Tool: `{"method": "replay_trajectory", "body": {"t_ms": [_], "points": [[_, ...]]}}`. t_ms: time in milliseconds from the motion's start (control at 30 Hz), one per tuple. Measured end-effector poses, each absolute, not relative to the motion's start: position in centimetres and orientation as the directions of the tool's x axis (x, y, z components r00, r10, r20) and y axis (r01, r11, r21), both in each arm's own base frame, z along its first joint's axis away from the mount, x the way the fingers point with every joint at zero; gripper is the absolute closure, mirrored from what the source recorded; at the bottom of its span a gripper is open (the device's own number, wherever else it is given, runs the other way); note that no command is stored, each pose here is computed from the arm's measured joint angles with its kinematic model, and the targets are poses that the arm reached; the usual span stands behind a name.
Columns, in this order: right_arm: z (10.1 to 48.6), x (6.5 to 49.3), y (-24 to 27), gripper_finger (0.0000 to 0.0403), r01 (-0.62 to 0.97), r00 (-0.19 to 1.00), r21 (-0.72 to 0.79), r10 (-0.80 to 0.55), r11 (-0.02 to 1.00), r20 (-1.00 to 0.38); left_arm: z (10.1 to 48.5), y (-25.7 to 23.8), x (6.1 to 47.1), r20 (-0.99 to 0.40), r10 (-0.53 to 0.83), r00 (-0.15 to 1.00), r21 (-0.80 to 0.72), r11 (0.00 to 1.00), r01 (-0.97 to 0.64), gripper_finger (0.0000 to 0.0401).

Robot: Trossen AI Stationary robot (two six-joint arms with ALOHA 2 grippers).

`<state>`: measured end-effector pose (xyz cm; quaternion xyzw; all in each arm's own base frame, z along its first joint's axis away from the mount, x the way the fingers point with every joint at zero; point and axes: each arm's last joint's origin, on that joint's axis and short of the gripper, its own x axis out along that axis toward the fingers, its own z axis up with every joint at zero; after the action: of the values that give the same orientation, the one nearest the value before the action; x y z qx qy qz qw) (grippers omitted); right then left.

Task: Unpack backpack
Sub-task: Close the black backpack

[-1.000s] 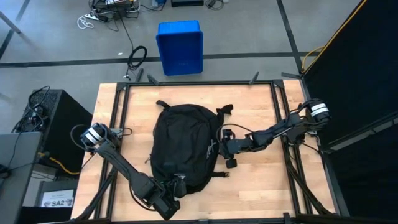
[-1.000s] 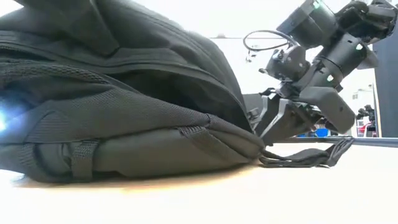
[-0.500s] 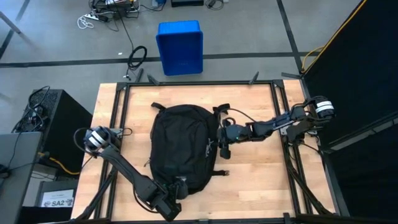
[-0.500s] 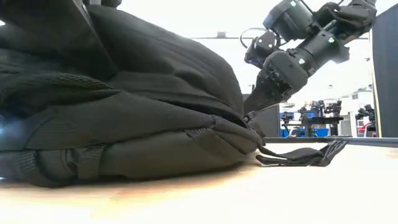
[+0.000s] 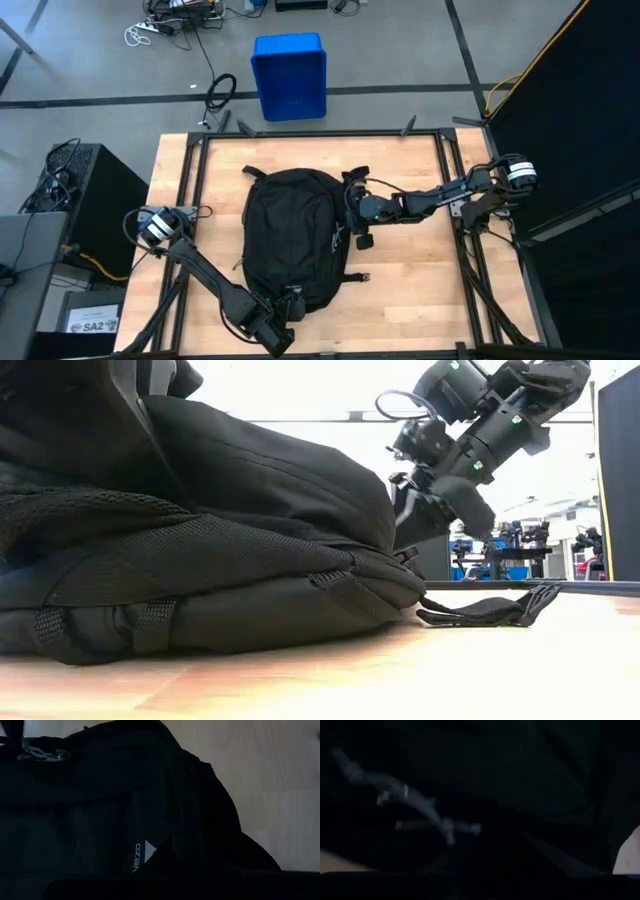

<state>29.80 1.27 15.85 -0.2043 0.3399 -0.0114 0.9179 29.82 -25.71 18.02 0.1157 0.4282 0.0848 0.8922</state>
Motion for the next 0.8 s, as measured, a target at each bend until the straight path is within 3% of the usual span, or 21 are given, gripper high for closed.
{"method": "replay_trajectory", "body": {"t_ms": [100, 233, 300, 533, 800], "points": [[15.6, 29.6, 0.7, 0.0277, -0.097, 0.75, -0.336, -0.153, 0.937, -0.644, 17.9, -25.8, 29.8, -0.746, 0.245, 0.619, 0.274, 0.96, -0.05, 0.0401], [15.7, 29.8, -0.5, 0.0285, -0.021, 0.762, -0.117, -0.059, 0.993, -0.645, 17.8, -25.9, 29.9, -0.747, 0.242, 0.619, 0.272, 0.961, -0.048, 0.0401], [15.7, 29.8, -0.6, 0.0289, -0.017, 0.765, -0.077, -0.036, 0.997, -0.643, 17.9, -25.8, 30.0, -0.745, 0.239, 0.622, 0.27, 0.962, -0.046, 0.0401], [15.0, 30.2, 1.9, 0.0273, -0.137, 0.765, -0.11, 0.035, 0.984, -0.643, 17.9, -25.6, 30.3, -0.744, 0.239, 0.624, 0.274, 0.961, -0.042, 0.0401], [12.9, 31.3, 2.1, 0.0224, -0.073, 0.77, -0.164, -0.049, 0.984, -0.636, 17.9, -25.4, 30.8, -0.742, 0.223, 0.632, 0.252, 0.967, -0.046, 0.0401]]}}
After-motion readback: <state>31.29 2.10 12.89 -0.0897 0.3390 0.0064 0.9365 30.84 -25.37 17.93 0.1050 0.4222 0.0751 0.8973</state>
